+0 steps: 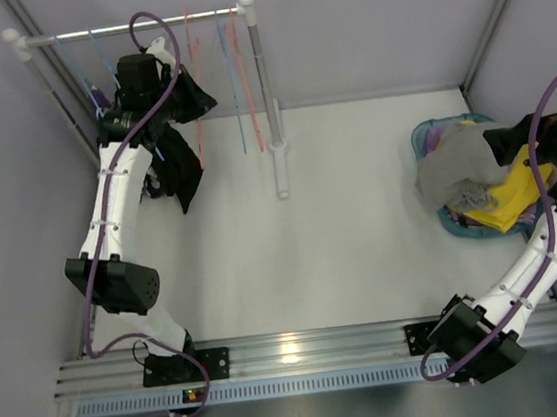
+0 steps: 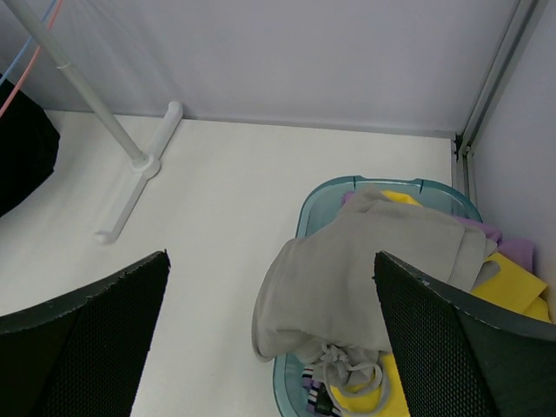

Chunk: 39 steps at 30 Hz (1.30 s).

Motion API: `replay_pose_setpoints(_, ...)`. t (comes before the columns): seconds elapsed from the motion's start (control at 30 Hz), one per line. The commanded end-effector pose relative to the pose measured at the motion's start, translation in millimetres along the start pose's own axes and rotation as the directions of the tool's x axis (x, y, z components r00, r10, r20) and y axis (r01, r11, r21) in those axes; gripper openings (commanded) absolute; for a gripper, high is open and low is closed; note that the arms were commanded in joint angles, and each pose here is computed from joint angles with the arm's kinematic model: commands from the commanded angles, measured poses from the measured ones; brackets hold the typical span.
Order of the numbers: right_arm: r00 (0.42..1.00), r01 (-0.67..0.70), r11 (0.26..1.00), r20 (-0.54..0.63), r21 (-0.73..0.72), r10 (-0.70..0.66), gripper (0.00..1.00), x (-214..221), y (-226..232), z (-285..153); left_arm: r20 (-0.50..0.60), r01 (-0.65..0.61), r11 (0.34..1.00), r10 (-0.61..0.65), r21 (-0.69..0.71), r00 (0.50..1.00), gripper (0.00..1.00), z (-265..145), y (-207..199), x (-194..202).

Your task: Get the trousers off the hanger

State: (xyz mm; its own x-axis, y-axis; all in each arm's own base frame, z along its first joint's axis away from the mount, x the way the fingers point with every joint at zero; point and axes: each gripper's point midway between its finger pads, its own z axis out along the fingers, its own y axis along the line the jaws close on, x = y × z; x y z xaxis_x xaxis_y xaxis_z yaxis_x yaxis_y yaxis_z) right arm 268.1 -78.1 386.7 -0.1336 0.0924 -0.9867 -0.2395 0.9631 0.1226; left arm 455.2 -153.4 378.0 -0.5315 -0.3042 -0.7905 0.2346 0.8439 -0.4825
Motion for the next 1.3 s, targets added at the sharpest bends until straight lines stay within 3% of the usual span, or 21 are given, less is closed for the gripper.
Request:
replay_pose_setpoints(0.0, 0.998, 0.054, 0.998, 0.035, -0.025, -0.053, 0.99, -10, 8, 1, 0.100, -0.011, 0.996, 0.001, 0.093, 0.995, 0.00, 13, -21, -34)
replay_pose_setpoints(0.2, 0.998, 0.055, 0.998, 0.035, -0.021, -0.054, 0.99, -10, 8, 1, 0.140, 0.002, 0.997, -0.013, 0.071, 0.990, 0.00, 40, -12, -50)
replay_pose_setpoints(0.47, 0.998, 0.058, 0.998, 0.039, -0.026, -0.057, 1.00, -11, 13, 0, 0.078, 0.034, 0.999, -0.036, 0.030, 0.996, 0.02, 58, 7, -27)
replay_pose_setpoints(0.53, 0.998, 0.060, 0.998, 0.039, -0.032, -0.058, 1.00, -11, 14, 0, 0.068, 0.040, 0.999, -0.041, 0.025, 0.997, 0.10, 56, 9, -22)
replay_pose_setpoints(0.57, 0.997, 0.061, 0.998, 0.040, -0.034, -0.060, 0.99, -11, 15, 0, 0.065, 0.038, 0.999, -0.040, 0.027, 0.997, 0.24, 55, 8, -21)
replay_pose_setpoints(0.67, 0.996, 0.074, 0.996, 0.045, -0.041, -0.072, 1.00, -13, 21, -2, 0.075, 0.033, 0.999, -0.036, 0.040, 0.997, 0.53, 46, 4, -20)
replay_pose_setpoints(0.7, 0.995, 0.088, 0.995, 0.046, -0.043, -0.086, 1.00, -13, 22, -2, 0.109, 0.021, 0.998, -0.027, 0.059, 0.994, 0.69, 33, -4, -29)
replay_pose_setpoints(0.77, 0.994, 0.100, 0.994, 0.048, -0.045, -0.098, 1.00, -13, 27, -5, 0.117, 0.018, 0.998, -0.025, 0.063, 0.993, 0.80, 24, -7, -27)
replay_pose_setpoints(0.8, 0.994, 0.105, 0.993, 0.048, -0.048, -0.103, 0.99, -12, 29, -6, 0.143, 0.007, 0.997, -0.018, 0.075, 0.990, 0.95, 8, -15, -34)
replay_pose_setpoints(1.0, 0.996, 0.085, 0.994, 0.038, -0.076, -0.082, 0.99, 2, 43, -9, 0.206, -0.050, 0.995, 0.032, 0.084, 0.978, 0.99, -58, -35, -39)
replay_pose_setpoints(1.27, 0.998, 0.043, 0.994, 0.043, -0.097, -0.039, 1.00, 22, 68, -16, 0.203, -0.192, 0.977, 0.169, 0.098, 0.964, 0.99, -130, -44, 0)
